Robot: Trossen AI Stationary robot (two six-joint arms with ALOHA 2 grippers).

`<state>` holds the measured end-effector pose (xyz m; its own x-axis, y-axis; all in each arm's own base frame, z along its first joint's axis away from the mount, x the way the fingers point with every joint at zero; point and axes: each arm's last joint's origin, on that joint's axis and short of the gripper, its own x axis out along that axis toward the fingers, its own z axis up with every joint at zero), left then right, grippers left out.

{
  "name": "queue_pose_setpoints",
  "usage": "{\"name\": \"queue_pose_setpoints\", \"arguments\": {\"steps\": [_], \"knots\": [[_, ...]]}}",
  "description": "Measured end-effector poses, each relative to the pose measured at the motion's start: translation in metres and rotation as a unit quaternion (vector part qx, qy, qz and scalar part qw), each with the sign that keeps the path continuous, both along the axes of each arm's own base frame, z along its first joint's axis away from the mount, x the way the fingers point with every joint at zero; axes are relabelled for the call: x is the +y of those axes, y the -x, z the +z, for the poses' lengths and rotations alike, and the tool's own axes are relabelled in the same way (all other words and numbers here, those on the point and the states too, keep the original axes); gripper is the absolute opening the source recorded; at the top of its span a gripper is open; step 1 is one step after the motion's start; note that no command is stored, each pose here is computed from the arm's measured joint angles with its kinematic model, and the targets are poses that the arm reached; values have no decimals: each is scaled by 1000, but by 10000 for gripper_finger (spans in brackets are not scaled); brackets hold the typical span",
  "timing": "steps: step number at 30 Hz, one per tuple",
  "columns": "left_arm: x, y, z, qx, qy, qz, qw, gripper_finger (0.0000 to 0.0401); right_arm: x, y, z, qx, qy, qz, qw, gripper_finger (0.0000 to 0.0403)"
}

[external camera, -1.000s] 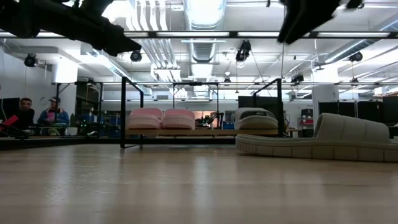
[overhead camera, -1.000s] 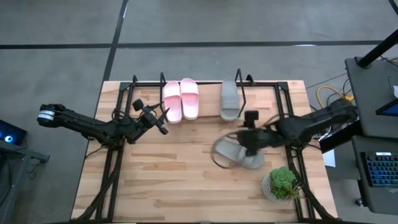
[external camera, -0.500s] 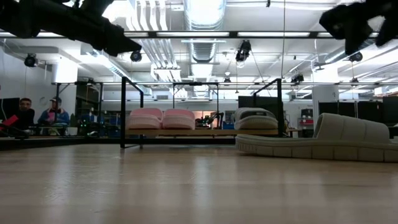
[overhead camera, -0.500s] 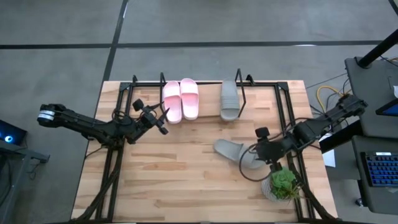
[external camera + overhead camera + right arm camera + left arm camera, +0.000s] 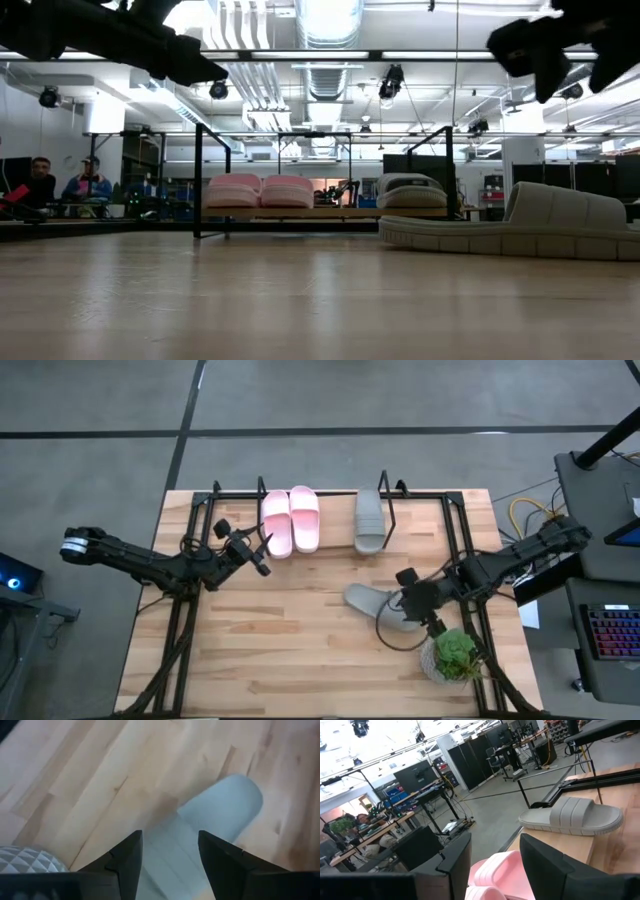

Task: Pick and place slides into the shelf
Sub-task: Put the gray slides on the shelf

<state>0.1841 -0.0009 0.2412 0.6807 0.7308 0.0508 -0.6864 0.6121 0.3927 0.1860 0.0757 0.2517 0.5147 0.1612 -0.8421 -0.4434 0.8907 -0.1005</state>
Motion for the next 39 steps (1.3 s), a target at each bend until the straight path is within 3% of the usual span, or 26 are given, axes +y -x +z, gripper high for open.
{"name": "queue_pose_setpoints", "arguments": {"steps": [11, 22, 39], "knots": [[0, 0, -2, 6, -1, -1, 1000, 153, -50, -37, -21, 37, -87, 35, 995, 182], [0, 0, -2, 5, -1, -1, 1000, 153, -58, -67, -34, 110, -55, 108, 986, 173], [0, -2, -4, 13, -3, -1, 1000, 153, -57, -102, -64, 274, -80, 108, 952, 160]]}}
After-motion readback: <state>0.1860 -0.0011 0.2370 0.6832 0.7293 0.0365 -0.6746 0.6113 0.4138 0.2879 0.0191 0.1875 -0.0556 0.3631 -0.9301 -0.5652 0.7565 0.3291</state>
